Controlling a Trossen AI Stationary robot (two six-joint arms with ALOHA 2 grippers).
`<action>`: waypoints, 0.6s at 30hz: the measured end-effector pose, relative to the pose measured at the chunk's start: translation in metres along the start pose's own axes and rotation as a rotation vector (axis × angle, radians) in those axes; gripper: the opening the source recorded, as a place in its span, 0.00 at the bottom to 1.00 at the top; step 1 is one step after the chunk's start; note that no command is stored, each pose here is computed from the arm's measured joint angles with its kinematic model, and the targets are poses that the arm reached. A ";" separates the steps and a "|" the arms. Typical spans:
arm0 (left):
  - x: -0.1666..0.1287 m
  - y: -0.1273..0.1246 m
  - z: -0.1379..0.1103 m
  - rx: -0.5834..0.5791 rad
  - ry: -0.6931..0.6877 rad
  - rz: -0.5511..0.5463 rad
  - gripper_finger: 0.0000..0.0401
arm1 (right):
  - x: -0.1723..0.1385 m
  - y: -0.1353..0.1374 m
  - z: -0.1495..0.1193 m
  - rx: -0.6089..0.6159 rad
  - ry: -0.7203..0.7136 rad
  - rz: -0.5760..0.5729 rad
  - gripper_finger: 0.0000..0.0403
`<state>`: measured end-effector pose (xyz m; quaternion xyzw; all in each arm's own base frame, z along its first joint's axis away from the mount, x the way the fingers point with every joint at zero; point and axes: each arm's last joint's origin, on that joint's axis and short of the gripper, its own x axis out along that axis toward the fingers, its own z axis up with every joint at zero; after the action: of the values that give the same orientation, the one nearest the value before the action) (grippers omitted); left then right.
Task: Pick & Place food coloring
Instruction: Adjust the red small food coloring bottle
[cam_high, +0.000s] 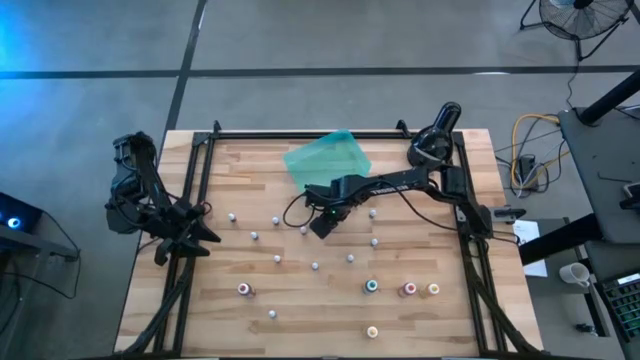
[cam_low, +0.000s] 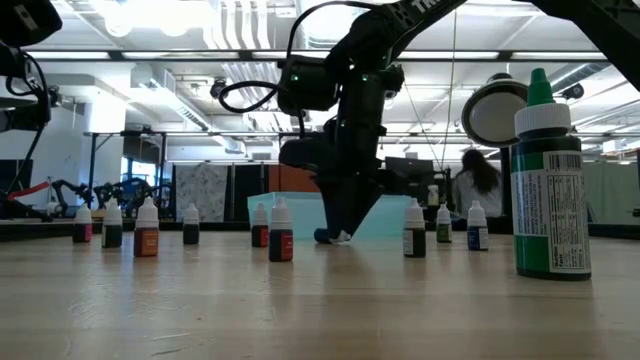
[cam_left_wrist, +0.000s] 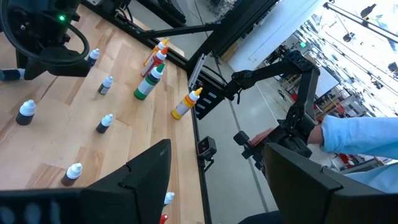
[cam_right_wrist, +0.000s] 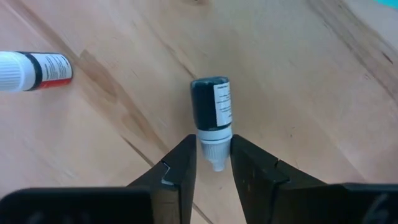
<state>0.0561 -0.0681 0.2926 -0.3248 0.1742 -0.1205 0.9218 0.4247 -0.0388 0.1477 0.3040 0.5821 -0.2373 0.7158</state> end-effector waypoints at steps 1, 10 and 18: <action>0.000 0.000 0.000 0.000 0.000 0.000 0.56 | 0.000 0.000 0.000 -0.001 0.002 -0.002 0.21; 0.000 0.000 0.000 0.000 0.000 0.000 0.56 | 0.003 -0.002 -0.003 -0.004 0.031 0.004 0.10; 0.000 0.000 0.000 0.000 0.000 0.000 0.56 | -0.002 -0.006 -0.007 0.090 0.202 0.080 0.09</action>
<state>0.0561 -0.0681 0.2926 -0.3248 0.1742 -0.1204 0.9218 0.4154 -0.0379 0.1473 0.3813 0.6275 -0.2025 0.6480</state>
